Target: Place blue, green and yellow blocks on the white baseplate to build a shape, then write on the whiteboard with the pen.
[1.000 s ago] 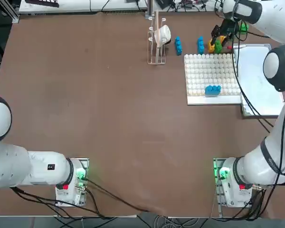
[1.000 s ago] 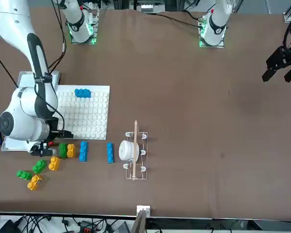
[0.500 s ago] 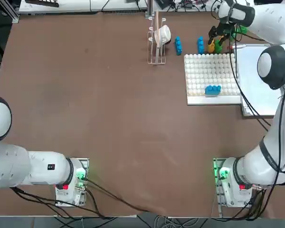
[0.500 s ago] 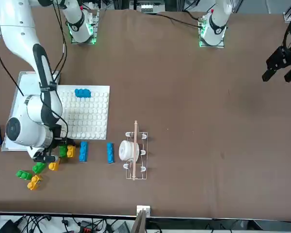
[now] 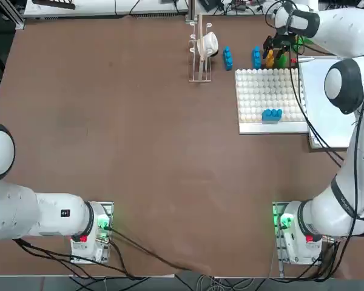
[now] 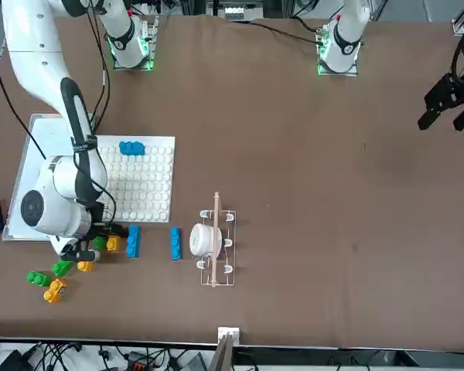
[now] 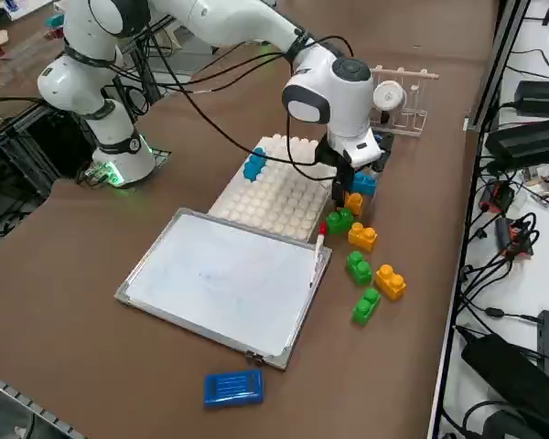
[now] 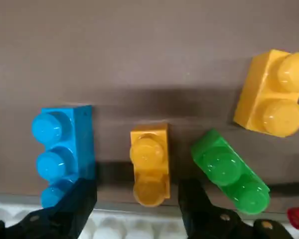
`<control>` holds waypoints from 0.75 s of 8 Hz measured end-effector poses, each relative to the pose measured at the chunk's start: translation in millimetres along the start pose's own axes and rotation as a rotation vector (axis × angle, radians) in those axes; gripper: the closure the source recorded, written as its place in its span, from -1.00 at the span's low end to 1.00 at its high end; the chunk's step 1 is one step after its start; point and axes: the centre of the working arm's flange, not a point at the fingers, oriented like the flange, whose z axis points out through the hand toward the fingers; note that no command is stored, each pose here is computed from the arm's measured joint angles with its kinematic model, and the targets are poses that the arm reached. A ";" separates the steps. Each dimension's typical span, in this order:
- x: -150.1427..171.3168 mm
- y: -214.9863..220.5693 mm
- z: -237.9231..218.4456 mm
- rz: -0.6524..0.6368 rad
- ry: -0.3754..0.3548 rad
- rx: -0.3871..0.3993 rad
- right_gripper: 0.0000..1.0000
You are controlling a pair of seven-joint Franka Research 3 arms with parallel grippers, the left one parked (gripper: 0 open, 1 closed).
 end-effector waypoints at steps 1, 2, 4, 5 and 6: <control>0.2 -2.0 1.6 -0.003 0.002 -0.001 -1.00; 0.5 -3.9 4.5 -0.006 0.005 -0.001 -1.00; 0.8 -4.9 10.4 -0.007 0.008 -0.003 -0.97; 1.9 -3.6 10.3 -0.007 0.014 -0.006 -0.96; 4.3 -1.6 7.9 -0.005 0.021 -0.009 -0.89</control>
